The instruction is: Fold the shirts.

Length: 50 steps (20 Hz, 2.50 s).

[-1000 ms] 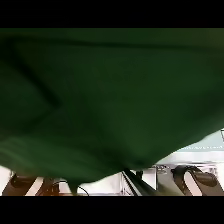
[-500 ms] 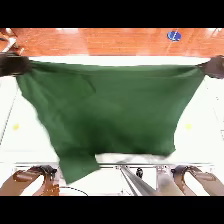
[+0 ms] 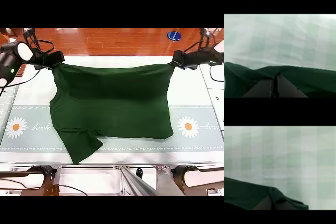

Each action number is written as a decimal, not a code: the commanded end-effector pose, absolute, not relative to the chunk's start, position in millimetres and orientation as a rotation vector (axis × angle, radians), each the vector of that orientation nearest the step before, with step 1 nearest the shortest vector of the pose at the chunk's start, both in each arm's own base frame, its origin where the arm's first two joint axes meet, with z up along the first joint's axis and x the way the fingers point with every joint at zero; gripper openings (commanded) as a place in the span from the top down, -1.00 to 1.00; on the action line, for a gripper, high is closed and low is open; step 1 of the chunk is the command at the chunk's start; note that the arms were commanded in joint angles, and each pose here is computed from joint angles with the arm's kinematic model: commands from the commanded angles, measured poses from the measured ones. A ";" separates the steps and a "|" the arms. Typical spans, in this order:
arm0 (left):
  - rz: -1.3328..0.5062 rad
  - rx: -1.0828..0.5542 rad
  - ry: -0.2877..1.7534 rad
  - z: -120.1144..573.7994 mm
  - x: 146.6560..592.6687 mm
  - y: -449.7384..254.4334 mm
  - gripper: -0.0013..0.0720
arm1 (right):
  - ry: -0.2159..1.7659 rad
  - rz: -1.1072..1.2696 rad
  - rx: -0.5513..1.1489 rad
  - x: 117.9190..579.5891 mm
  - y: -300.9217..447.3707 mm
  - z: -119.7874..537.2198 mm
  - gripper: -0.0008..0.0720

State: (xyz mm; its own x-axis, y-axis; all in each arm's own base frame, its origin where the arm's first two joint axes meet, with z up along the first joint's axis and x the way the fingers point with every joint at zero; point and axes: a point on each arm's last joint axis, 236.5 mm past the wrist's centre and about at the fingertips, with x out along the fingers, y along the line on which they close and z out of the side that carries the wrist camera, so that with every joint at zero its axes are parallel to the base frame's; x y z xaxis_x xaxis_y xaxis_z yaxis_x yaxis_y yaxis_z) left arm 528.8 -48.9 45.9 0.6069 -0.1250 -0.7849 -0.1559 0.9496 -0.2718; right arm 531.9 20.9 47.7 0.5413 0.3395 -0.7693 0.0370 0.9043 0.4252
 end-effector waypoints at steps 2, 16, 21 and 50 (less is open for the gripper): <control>0.016 -0.387 1.021 19.1 537.8 -31.7 0.91 | 1.038 0.193 0.461 554.2 22.5 23.1 0.88; -0.177 -0.267 1.447 -71.0 428.4 -36.1 0.91 | 1.445 0.252 0.460 451.6 31.1 -67.5 0.88; -0.161 -0.314 1.512 -82.1 414.1 -45.8 -0.04 | 1.504 0.266 0.472 435.6 40.7 -75.9 -0.71; -0.132 -0.985 1.384 -99.2 209.1 -51.7 -0.95 | 1.163 0.203 0.812 275.1 50.5 -26.7 -0.71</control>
State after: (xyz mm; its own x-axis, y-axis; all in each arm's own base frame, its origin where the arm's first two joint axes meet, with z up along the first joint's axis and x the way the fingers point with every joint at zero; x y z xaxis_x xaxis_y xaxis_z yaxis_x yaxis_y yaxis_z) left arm 210.5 -44.3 -91.9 0.2569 -0.5934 -0.7628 -0.4680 0.6143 -0.6354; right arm 275.5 50.0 -26.5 0.4122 0.5379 -0.7354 0.2484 0.7102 0.6587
